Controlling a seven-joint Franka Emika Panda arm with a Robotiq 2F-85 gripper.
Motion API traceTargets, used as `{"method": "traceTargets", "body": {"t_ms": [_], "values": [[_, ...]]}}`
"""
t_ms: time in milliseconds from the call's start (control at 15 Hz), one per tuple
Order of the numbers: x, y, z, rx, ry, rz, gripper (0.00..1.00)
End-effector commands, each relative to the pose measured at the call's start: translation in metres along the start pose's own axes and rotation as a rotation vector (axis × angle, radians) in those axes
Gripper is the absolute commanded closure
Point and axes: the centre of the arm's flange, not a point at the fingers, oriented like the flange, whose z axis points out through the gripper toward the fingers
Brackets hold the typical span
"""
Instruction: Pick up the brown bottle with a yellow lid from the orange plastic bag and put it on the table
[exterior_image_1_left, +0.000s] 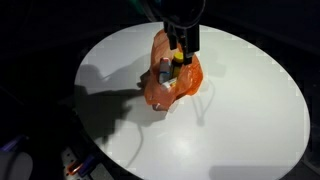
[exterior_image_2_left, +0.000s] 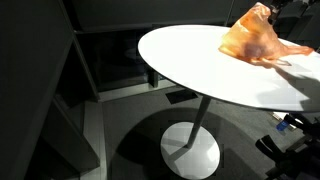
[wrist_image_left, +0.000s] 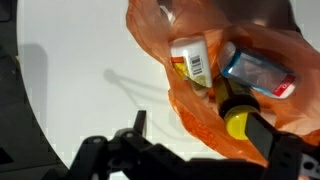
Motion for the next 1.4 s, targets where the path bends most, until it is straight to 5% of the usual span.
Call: {"method": "traceTargets", "body": {"t_ms": [0, 1333], "values": [[0.015, -0.014, 0.012, 0.048, 0.001, 0.042, 0.0], [0.041, -0.058, 0.043, 0.122, -0.043, 0.084, 0.0]]}}
